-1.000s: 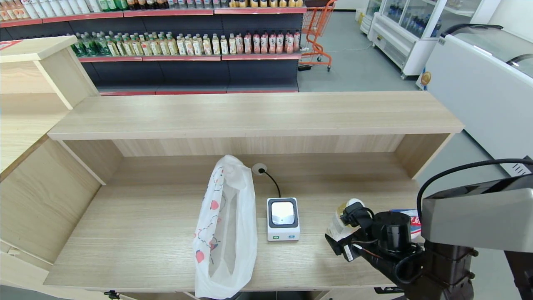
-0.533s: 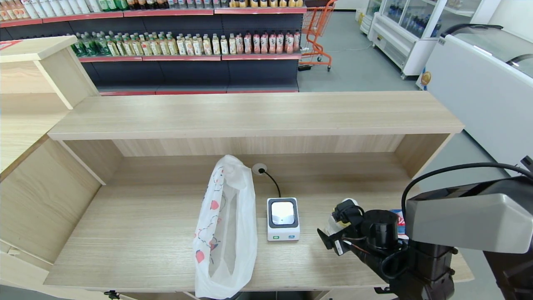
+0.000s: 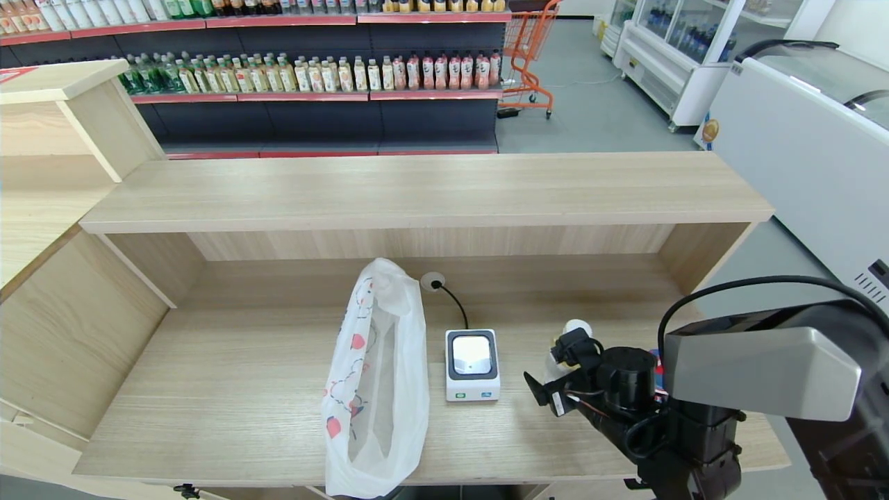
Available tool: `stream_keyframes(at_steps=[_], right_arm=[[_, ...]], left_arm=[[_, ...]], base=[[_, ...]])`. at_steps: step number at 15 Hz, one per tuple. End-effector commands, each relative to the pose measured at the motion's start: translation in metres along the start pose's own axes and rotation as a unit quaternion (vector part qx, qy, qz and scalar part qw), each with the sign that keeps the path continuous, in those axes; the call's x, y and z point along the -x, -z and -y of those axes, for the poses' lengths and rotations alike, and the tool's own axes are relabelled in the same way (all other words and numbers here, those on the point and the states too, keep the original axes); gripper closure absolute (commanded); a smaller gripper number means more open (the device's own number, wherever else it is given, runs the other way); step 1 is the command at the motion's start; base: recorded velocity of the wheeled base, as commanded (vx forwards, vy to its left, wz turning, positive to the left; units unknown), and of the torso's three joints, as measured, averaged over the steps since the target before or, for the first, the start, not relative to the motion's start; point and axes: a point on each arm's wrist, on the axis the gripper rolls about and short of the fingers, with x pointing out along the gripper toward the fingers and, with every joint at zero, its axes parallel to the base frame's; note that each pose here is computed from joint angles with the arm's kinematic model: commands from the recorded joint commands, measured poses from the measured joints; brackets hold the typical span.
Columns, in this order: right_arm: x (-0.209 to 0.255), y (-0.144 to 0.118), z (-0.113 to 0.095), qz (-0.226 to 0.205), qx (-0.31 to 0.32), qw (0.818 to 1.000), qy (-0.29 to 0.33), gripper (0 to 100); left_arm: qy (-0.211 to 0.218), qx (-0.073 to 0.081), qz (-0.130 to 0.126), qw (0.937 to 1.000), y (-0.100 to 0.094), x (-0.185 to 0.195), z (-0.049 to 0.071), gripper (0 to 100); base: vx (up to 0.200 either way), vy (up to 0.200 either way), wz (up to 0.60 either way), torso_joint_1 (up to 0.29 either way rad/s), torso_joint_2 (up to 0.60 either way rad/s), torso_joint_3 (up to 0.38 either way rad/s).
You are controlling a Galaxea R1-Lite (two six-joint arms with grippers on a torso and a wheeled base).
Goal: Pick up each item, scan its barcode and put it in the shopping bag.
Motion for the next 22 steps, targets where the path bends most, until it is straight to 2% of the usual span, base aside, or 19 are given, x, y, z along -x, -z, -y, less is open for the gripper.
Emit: stream_keyframes(at_steps=[1,5,11,12,13,15,18,19,21,22], right_arm=[[-0.007,0.003,-0.002,0.003,-0.001,1.0,0.001,100],[-0.012,0.004,0.0,0.006,-0.001,1.0,0.005,100],[-0.016,0.012,-0.009,-0.004,0.003,1.0,-0.004,100],[-0.016,0.007,-0.008,0.007,-0.001,1.0,-0.003,100],[-0.016,-0.015,0.0,0.04,-0.024,0.999,0.007,100],[-0.004,-0.051,0.016,0.073,-0.081,0.994,-0.001,100],[0.038,-0.11,0.039,0.076,-0.176,0.975,-0.116,100],[0.062,-0.132,0.051,0.076,-0.2,0.96,-0.179,100],[0.091,-0.147,0.061,0.074,-0.199,0.943,-0.257,100],[0.123,-0.155,0.063,0.062,-0.198,0.924,-0.32,100]], left_arm=[[0.0,0.0,0.0,1.0,0.0,0.0,0.0,0],[0.0,0.0,-0.001,1.0,0.0,0.0,0.0,0],[0.0,0.0,0.0,1.0,0.0,0.0,0.0,0],[0.0,0.0,0.0,1.0,0.0,0.0,0.0,0],[0.0,0.001,0.0,1.0,0.0,0.0,0.0,0],[0.0,0.0,0.0,1.0,0.0,0.0,0.0,0],[0.0,0.0,0.0,1.0,0.0,0.0,0.0,0],[0.0,0.0,-0.001,1.0,0.0,0.0,0.0,0],[0.0,0.0,0.0,1.0,0.0,0.0,0.0,0],[0.0,0.0,0.0,1.0,0.0,0.0,0.0,0]], base=[[0.0,0.0,0.0,0.0,0.0,0.0],[0.0,0.0,0.0,0.0,0.0,0.0],[0.0,0.0,0.0,0.0,0.0,0.0],[0.0,0.0,0.0,0.0,0.0,0.0],[0.0,0.0,0.0,0.0,0.0,0.0],[0.0,0.0,0.0,0.0,0.0,0.0],[0.0,0.0,0.0,0.0,0.0,0.0],[0.0,0.0,0.0,0.0,0.0,0.0],[0.0,0.0,0.0,0.0,0.0,0.0],[0.0,0.0,0.0,0.0,0.0,0.0]])
